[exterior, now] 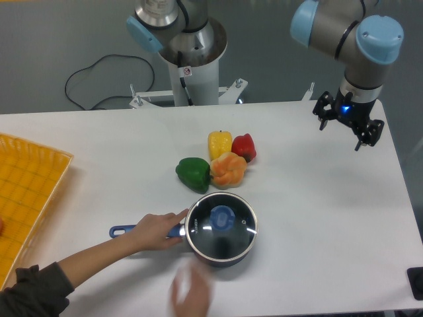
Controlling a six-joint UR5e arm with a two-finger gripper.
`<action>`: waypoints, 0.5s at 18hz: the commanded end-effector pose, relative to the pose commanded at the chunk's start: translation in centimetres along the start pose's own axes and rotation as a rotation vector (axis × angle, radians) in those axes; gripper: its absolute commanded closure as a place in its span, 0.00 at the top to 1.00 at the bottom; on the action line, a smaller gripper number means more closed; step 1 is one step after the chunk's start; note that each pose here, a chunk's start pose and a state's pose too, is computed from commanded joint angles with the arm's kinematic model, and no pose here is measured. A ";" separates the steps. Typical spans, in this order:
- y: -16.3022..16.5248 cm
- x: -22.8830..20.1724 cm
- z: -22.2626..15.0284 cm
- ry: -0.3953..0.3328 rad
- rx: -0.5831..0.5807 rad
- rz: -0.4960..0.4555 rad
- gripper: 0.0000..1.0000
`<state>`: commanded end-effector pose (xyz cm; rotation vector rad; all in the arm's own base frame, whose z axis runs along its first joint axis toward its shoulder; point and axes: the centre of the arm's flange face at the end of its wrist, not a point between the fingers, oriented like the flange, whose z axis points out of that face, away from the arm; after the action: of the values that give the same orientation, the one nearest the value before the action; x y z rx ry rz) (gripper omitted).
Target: Open the lid
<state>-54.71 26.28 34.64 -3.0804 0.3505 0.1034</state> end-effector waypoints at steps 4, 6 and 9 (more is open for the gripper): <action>-0.1 0.1 0.0 0.000 0.000 0.000 1.00; -0.3 0.1 0.0 0.002 0.000 0.003 1.00; -0.4 0.2 -0.1 0.002 0.000 0.005 1.00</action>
<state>-54.43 26.59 34.72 -3.0796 0.3576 0.1007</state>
